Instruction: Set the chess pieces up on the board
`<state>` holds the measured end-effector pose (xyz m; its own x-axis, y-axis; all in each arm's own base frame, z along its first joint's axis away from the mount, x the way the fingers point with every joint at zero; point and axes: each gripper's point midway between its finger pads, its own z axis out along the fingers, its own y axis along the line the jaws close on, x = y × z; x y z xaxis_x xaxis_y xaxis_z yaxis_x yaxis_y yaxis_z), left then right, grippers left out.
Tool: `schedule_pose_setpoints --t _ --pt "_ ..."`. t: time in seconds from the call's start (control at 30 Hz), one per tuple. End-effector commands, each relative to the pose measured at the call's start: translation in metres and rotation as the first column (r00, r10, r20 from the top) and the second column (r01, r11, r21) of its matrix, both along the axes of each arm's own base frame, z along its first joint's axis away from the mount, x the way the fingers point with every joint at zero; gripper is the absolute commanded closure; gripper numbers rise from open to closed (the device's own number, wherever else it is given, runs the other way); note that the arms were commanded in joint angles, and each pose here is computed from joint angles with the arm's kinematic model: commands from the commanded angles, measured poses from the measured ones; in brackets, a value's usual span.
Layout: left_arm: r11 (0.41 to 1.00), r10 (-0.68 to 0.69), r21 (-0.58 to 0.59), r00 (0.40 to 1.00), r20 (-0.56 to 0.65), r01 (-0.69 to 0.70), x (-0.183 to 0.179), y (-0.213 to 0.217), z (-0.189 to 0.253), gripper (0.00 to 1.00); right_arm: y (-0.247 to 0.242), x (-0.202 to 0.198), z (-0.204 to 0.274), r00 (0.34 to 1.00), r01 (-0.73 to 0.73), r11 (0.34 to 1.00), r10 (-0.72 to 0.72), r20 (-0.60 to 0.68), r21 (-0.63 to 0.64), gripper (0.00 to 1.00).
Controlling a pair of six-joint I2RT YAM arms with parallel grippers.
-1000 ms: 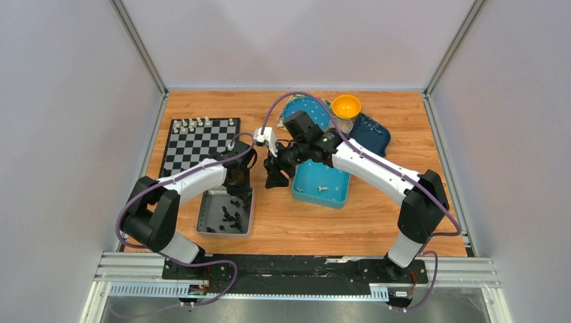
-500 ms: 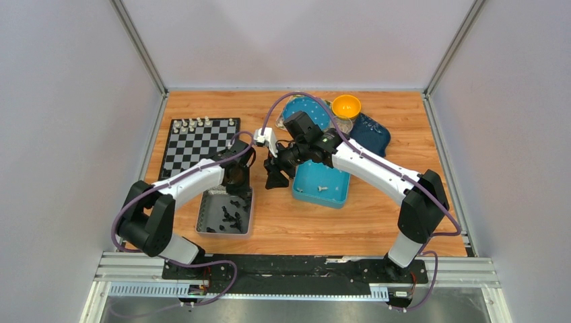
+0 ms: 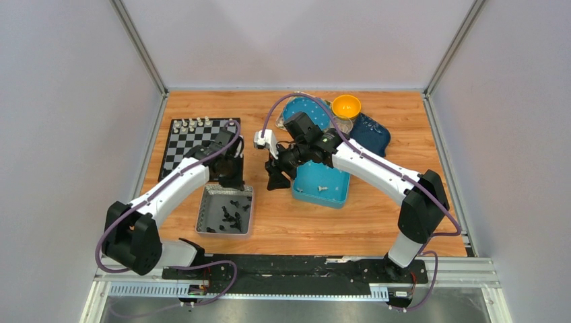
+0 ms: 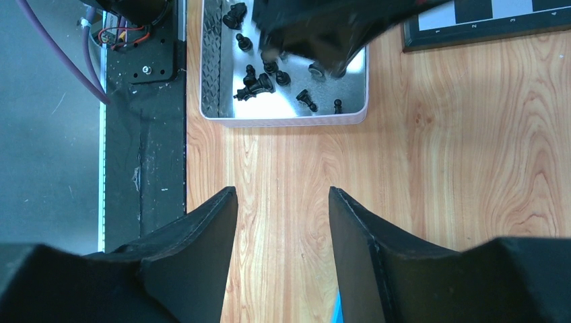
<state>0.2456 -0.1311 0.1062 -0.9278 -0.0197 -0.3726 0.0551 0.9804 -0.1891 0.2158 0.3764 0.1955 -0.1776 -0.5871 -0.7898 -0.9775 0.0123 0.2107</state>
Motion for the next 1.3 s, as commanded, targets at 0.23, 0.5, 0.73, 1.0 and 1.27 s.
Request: schedule_pose_setpoints --t 0.23,0.5,0.73,1.0,1.27 --pt "0.987 0.155 -0.067 0.981 0.117 -0.148 0.050 0.065 0.044 0.94 -0.004 0.004 0.033 0.997 -0.013 0.998 0.008 0.078 0.063 0.44" --pt "0.962 0.273 -0.060 0.954 0.125 -0.267 0.068 0.114 0.047 0.94 -0.002 0.004 0.031 0.998 -0.015 0.998 0.011 0.065 0.062 0.44" --pt "0.942 0.335 -0.041 0.936 0.111 -0.332 0.081 0.141 0.040 0.94 -0.001 0.006 0.034 0.999 -0.015 0.997 0.011 0.048 0.073 0.43" --pt "0.929 0.369 -0.002 0.923 0.109 -0.371 0.099 0.167 0.039 0.94 -0.001 0.011 0.033 0.999 -0.008 0.997 0.005 0.038 0.073 0.43" --pt "0.918 0.393 0.012 0.912 0.114 -0.397 0.114 0.183 0.038 0.94 -0.001 0.014 0.032 1.000 -0.006 0.997 0.004 0.025 0.077 0.43"
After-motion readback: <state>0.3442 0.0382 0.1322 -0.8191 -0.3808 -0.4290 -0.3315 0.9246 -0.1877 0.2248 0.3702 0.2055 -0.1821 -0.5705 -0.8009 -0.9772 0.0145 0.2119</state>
